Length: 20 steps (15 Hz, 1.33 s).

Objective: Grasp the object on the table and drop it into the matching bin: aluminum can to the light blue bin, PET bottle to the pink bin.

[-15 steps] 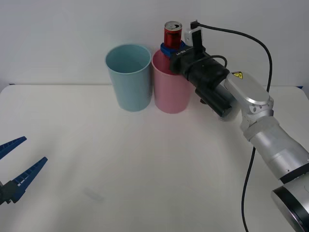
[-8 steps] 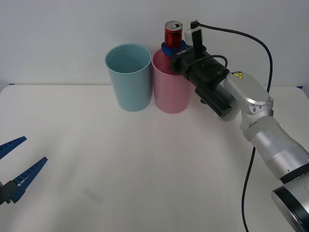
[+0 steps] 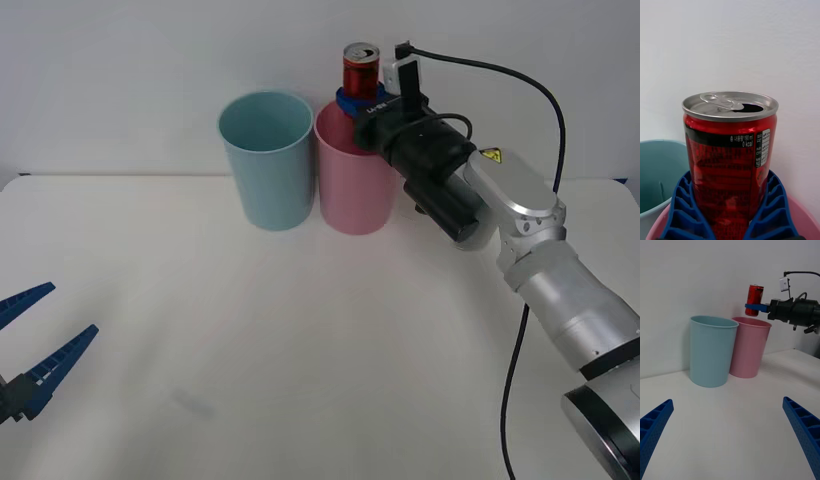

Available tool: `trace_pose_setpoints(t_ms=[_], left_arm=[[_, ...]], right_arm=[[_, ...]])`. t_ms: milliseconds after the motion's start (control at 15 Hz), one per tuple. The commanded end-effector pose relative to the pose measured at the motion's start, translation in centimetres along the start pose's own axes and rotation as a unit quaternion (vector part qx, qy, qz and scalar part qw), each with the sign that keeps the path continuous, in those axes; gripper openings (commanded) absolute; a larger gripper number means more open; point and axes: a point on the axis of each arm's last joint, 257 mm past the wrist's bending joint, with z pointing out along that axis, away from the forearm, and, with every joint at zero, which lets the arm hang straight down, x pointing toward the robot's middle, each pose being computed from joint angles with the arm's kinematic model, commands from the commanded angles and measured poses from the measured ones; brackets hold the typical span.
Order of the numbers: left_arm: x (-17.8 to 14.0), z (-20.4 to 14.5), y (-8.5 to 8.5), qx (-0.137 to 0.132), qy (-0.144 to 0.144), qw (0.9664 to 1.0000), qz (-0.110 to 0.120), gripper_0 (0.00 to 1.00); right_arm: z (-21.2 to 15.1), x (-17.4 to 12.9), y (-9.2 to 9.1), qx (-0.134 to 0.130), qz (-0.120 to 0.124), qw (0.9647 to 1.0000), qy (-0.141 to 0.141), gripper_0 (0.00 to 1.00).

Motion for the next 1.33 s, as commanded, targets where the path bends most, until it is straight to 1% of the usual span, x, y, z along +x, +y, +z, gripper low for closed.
trace_pose_setpoints(t_ms=[67,400,1200,1333], left_arm=[[0.0,0.0,0.0,0.0,0.0,1.0,0.0,1.0],[0.0,0.0,0.0,0.0,0.0,1.0,0.0,1.0],[0.0,0.0,0.0,0.0,0.0,1.0,0.0,1.0],[0.0,0.0,0.0,0.0,0.0,1.0,0.0,1.0]], right_arm=[[0.01,0.04,-0.1,0.003,0.0,1.0,0.001,0.0],[-0.02,0.11,-0.45,0.008,-0.005,1.0,0.002,0.0],[-0.02,0.13,-0.45,0.008,-0.006,0.9999,0.002,0.0],[0.16,-0.06,0.17,0.004,-0.003,1.0,0.0,0.0]])
